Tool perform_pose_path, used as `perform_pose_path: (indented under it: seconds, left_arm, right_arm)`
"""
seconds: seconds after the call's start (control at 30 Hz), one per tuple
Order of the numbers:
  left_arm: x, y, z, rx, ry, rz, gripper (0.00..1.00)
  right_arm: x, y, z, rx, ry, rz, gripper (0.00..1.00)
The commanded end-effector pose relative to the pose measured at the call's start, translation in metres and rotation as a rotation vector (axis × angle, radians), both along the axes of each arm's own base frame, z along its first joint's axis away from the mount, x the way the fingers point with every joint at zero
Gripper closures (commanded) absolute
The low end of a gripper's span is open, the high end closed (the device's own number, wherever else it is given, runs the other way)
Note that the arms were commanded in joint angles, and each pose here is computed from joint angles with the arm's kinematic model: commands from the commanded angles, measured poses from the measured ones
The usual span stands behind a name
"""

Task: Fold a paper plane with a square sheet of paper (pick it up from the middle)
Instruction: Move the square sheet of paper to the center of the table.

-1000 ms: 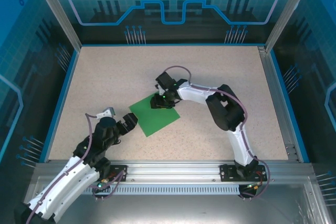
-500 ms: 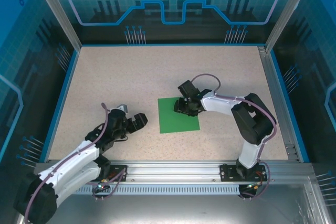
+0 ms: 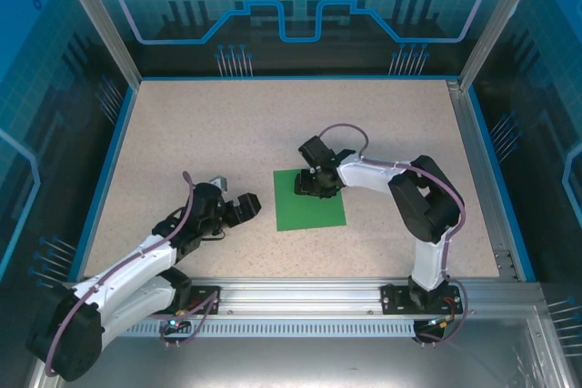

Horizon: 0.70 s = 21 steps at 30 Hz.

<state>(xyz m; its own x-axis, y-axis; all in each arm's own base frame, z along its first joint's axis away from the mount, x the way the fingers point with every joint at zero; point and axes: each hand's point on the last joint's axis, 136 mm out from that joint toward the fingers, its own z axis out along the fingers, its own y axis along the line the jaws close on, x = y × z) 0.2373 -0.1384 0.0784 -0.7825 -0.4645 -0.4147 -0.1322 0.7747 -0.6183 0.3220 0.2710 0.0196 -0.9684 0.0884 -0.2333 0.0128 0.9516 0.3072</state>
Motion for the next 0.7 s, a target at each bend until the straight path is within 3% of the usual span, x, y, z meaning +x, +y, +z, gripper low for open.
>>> perform_pose_path:
  seconds: [0.0,0.2,0.37,0.57,0.63,0.67]
  left_arm:
    - [0.003,-0.004,0.011,-0.007,-0.022,-0.026,0.01]
    - [0.006,-0.005,0.012,-0.021,-0.020,-0.015,0.01]
    - [0.008,-0.007,0.011,-0.027,-0.005,-0.010,0.01]
    - [0.008,-0.005,0.012,-0.008,0.015,0.000,0.01]
    - [0.008,-0.004,0.013,-0.013,0.017,0.012,0.01]
    - [0.008,-0.004,0.014,-0.020,0.017,0.014,0.01]
  right_arm:
    - [-0.024,-0.030,-0.030,-0.094,0.113,-0.091,0.48]
    - [-0.033,-0.036,-0.035,-0.090,0.105,-0.207,0.46]
    - [-0.012,-0.019,0.008,-0.088,-0.029,-0.043,0.41]
    - [-0.002,-0.011,0.057,-0.083,-0.163,0.094,0.13]
    - [-0.002,-0.016,0.062,-0.134,-0.154,0.112,0.08]
    - [-0.001,-0.019,0.065,-0.165,-0.153,0.119,0.01]
